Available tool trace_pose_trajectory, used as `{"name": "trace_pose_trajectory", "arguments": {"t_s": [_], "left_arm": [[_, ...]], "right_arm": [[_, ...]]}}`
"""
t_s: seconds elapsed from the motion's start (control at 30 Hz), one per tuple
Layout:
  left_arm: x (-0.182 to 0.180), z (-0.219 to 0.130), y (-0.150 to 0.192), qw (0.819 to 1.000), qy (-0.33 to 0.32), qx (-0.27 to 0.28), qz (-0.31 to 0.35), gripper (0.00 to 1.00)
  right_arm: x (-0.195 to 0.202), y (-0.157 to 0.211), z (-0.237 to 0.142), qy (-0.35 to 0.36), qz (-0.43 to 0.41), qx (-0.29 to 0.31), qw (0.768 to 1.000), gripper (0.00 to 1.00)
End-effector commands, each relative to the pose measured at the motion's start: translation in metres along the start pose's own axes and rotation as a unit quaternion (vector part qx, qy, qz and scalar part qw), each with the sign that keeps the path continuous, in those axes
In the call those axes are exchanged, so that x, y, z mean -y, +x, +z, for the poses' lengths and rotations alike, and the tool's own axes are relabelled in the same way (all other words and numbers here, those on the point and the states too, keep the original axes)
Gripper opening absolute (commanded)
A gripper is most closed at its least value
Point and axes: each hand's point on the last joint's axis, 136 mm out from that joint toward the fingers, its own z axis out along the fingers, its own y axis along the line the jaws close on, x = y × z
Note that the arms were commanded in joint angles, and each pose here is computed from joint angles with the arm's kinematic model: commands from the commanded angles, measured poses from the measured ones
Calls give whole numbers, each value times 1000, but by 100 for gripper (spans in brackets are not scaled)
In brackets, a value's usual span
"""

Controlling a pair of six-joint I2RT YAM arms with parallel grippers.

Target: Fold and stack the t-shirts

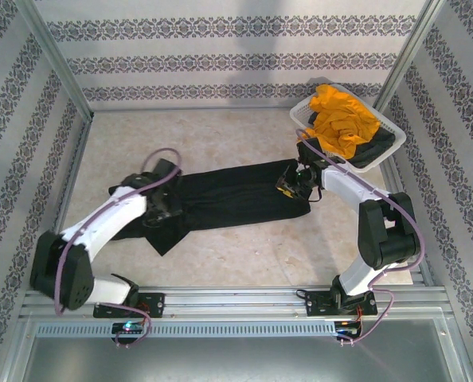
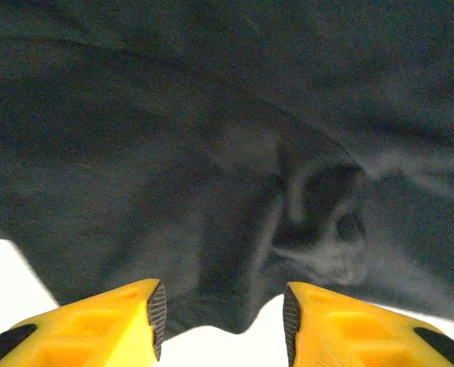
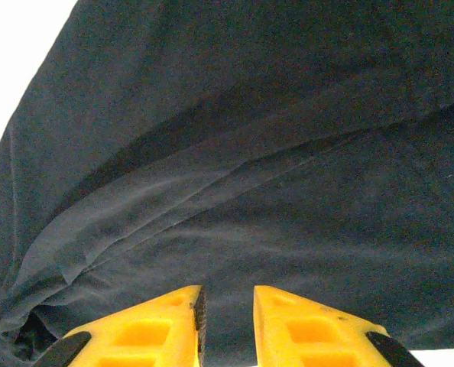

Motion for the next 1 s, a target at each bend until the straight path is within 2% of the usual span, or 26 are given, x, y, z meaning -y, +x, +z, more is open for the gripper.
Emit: {"name": "trace_pose_trajectory", "arguments": {"t_s": [0.0,0.1,0.23,0.37,0.53,0.73,0.97], "left_arm": [[-53,10,25,994,-47,-55,-83,48],[-77,19,22,987,-22,-58,-147,49],[-85,29,-13,978,35,-20,-203,49],[-99,40,-31,982,15,-13,-186,48],[-105,54,-40,985,14,-11,-170,44],[-99,63,-34,984,31,-30,-171,33],[-99,54,-28,985,34,-33,-166,12]], "right_arm": [[2,4,-5,1,-15,-1,1000,25],[-8,9,-4,-13,-25,-5,1000,25],[-32,18,2,-52,-61,-17,997,26],[-52,29,8,-89,-73,-44,992,28],[-70,35,6,-126,-70,-59,988,31],[-82,32,1,-143,-63,-60,986,32],[-82,27,4,-133,-55,-57,988,32]]}}
